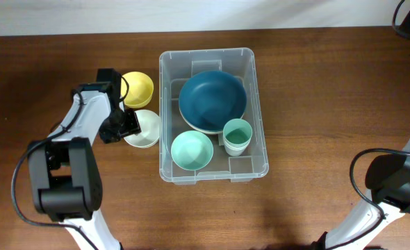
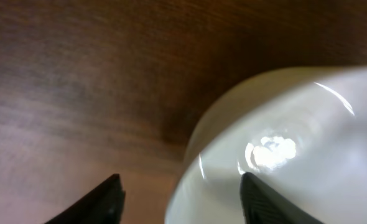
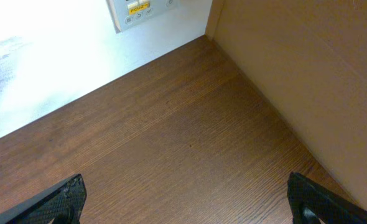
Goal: Pack container
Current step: 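Release and move the left gripper to the white bowl rim, then lift the white bowl and stack it onto the mint-green bowl, then move the left gripper to the yellow bowl and grasp its rim, then lift the yellow bowl and stack it onto the white bowl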
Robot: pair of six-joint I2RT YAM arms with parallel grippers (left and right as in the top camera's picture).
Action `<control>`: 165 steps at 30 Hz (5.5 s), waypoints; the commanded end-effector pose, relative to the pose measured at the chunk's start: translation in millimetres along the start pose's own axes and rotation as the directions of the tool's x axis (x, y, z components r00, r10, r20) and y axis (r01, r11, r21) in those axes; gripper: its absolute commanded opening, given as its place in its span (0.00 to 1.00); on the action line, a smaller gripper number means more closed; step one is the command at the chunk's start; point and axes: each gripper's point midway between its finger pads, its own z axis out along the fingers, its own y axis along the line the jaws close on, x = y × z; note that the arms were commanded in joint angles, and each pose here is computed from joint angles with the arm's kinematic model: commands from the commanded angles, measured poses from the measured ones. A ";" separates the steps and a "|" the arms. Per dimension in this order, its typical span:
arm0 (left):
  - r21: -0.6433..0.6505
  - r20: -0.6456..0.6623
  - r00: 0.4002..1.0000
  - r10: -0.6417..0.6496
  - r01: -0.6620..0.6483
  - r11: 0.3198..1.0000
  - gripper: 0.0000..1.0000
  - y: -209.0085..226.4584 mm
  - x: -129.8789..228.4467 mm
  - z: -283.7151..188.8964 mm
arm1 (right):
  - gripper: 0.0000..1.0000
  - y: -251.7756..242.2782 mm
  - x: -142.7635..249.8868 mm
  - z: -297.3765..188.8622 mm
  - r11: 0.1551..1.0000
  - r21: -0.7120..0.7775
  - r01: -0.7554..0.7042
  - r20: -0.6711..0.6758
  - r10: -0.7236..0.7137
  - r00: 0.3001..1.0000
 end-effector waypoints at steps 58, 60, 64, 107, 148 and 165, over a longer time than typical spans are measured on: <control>0.149 0.214 0.892 0.399 -0.433 0.889 0.00 -142.4 91.3 -140.2 | 0.99 -3.0 -8.4 -6.1 1.000 0.010 -0.011 0.027 0.010 1.000; 0.146 0.204 0.893 0.400 -0.432 0.890 0.01 -140.7 93.2 -139.6 | 0.99 -3.0 -8.4 -6.1 1.000 0.010 -0.011 0.027 0.010 1.000; 0.157 0.188 0.895 0.403 -0.433 0.888 0.04 -140.9 97.2 -139.2 | 0.99 -3.1 -8.4 -6.1 1.000 0.011 -0.011 0.027 0.010 1.000; 0.302 0.248 0.936 -0.251 0.171 0.938 0.67 -24.2 -106.1 -43.5 | 0.99 -3.1 -8.4 -6.1 1.000 0.011 -0.011 0.027 0.010 1.000; 0.273 0.371 0.923 0.101 -0.213 0.938 0.01 -89.7 18.7 -196.7 | 0.99 -3.0 -8.4 -6.1 1.000 0.010 -0.011 0.027 0.010 1.000; 0.119 0.234 0.920 0.314 -0.347 0.930 0.02 -123.5 93.3 -164.0 | 0.99 -3.1 -8.4 -6.1 1.000 0.011 -0.011 0.027 0.010 1.000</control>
